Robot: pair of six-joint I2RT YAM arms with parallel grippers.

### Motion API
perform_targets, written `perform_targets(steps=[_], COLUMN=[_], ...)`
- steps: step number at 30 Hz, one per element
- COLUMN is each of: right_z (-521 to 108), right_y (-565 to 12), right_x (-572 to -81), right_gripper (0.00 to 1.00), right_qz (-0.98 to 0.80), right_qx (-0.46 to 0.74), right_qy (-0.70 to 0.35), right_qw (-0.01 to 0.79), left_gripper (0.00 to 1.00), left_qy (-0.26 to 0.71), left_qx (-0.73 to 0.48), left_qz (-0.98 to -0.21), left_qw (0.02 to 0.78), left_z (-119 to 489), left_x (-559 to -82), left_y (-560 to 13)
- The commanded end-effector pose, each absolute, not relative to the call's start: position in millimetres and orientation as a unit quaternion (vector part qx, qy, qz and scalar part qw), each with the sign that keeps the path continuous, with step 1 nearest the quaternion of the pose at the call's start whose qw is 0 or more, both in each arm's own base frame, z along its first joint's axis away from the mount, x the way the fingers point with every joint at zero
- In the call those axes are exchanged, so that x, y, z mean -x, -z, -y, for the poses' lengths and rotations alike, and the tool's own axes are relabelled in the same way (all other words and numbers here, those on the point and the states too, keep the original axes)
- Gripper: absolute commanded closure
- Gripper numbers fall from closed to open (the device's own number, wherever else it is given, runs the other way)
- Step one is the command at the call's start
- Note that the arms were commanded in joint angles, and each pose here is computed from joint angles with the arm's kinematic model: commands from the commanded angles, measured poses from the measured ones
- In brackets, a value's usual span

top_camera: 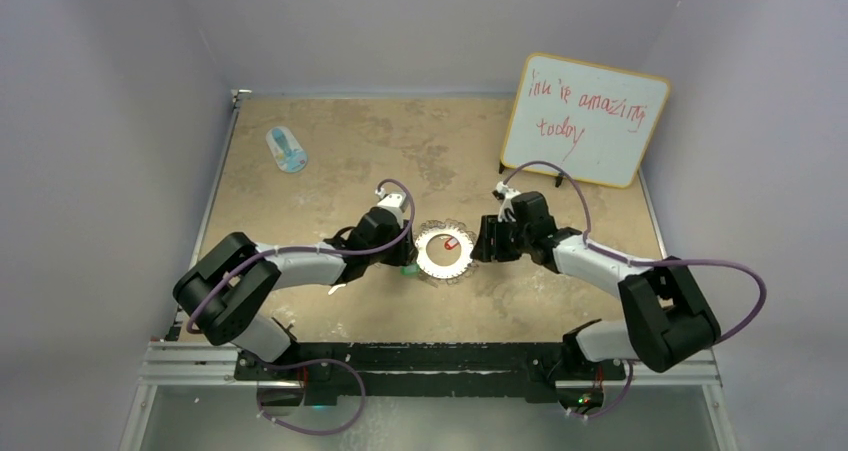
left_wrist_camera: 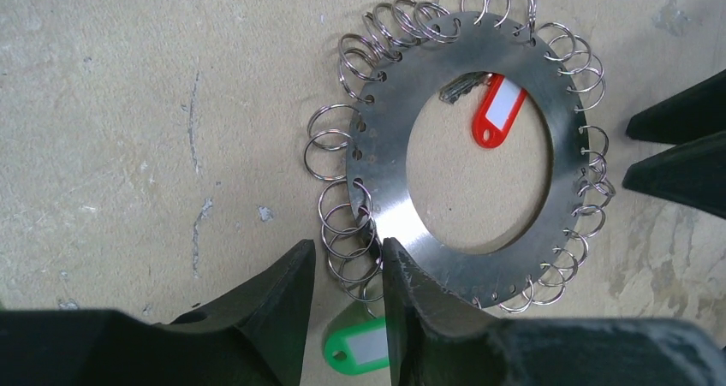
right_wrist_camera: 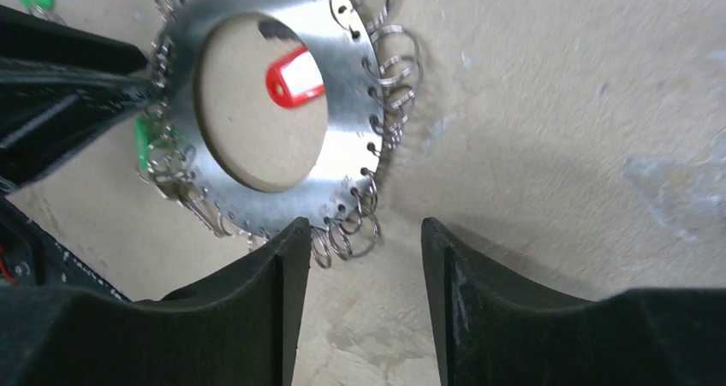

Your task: Put the keys on the keyring

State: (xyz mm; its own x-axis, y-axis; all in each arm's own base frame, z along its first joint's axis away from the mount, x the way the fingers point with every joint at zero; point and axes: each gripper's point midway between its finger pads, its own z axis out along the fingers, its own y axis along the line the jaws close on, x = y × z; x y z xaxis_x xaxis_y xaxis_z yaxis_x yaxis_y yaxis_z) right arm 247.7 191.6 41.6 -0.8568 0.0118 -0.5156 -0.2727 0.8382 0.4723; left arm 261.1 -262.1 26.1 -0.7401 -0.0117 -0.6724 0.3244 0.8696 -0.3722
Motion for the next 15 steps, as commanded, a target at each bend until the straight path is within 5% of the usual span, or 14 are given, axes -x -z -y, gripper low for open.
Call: perform_targets(steps=[1,8,15], right_z=[-199.2,-219.1,-245.1], right_y=[-27.6,-24.2,-45.9], right_x=[-232.4,-245.1,-247.1], right_gripper=[0.49,0.68,1.0], right_qz=[-0.925,-0.913,-0.882], right_qx=[0.06,0.072,0.103], right_qy=[-0.304,-0.341,-0.411], right_qw=[0.221,0.211,0.207], left_gripper=[0.68,0.79,0.75], left_qy=[0.253,0.26,0.234], left_qx=[-0.089,-0.097,-0.07], left_qz=[-0.894,-0.891,-0.886], left_qw=[0.358,0.359,0.394], left_z=[271.0,272.4,254.5], left_x=[-267.6,-265.5,-271.8], left_y=[-34.0,-37.4,-54.7])
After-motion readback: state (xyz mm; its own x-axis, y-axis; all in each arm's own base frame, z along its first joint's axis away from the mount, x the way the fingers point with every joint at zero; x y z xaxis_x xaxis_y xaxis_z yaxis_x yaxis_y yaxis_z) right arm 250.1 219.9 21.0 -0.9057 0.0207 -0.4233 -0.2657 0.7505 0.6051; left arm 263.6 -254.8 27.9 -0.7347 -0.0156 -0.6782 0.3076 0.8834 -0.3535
